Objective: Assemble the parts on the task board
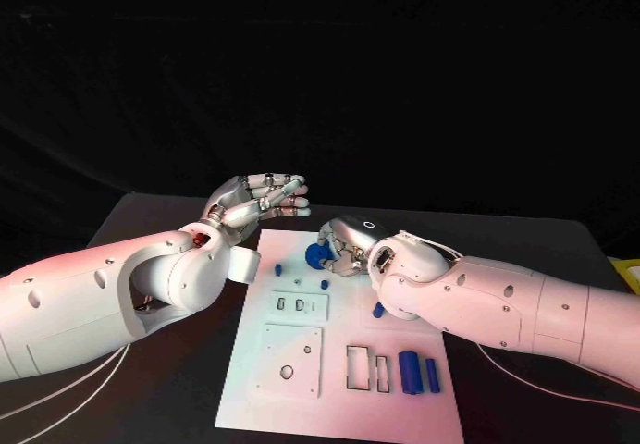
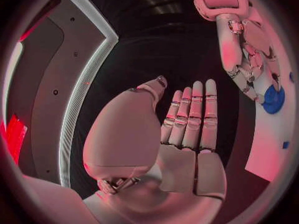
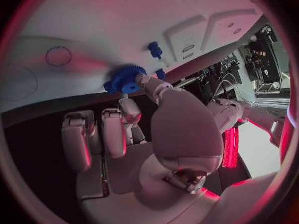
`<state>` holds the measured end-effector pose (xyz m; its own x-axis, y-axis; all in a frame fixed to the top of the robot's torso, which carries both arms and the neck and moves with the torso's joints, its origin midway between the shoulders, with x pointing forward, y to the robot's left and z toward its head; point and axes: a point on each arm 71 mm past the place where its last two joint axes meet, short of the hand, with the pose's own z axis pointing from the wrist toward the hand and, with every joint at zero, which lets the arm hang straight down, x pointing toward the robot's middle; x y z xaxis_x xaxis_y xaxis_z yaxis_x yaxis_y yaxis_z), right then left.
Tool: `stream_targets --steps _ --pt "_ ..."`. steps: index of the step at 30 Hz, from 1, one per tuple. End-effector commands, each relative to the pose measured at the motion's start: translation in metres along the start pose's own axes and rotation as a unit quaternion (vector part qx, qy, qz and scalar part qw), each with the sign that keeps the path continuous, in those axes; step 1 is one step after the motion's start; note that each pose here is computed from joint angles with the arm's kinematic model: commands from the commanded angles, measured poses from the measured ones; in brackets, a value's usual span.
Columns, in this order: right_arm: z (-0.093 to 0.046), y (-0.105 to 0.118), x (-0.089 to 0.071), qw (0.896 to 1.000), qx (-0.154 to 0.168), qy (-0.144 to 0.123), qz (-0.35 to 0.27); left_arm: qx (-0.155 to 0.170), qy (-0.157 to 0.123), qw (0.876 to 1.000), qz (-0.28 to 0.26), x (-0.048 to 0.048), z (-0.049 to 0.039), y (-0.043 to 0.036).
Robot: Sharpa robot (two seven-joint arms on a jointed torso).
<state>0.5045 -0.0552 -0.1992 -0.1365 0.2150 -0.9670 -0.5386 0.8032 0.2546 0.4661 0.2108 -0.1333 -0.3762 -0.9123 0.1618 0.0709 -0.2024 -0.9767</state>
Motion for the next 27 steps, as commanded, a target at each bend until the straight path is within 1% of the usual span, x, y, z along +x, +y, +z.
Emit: stream_targets --steps 1,8,22,25,27 --pt "0.0006 -0.0002 0.0024 1.000 0.000 0.010 -0.008 0.004 0.009 1.000 -0.005 0.0025 0.0007 -0.0013" --pt "0.0010 -0.0010 0.0030 1.000 0.000 0.012 -0.004 0.004 0.008 1.000 -0.005 0.0021 0.0007 -0.0013" --pt "0.0003 -0.0025 0.0051 1.000 0.001 0.028 0.004 0.003 0.006 1.000 -0.003 0.0003 0.0008 -0.0013" --pt "-0.0006 -0.0039 0.0043 1.000 0.002 0.024 0.006 0.003 0.006 1.000 -0.003 0.0002 0.0008 -0.0012" --pt "-0.0019 -0.0053 0.0025 1.000 0.000 0.014 0.009 0.003 0.006 1.000 -0.003 0.0000 0.0009 -0.0012"
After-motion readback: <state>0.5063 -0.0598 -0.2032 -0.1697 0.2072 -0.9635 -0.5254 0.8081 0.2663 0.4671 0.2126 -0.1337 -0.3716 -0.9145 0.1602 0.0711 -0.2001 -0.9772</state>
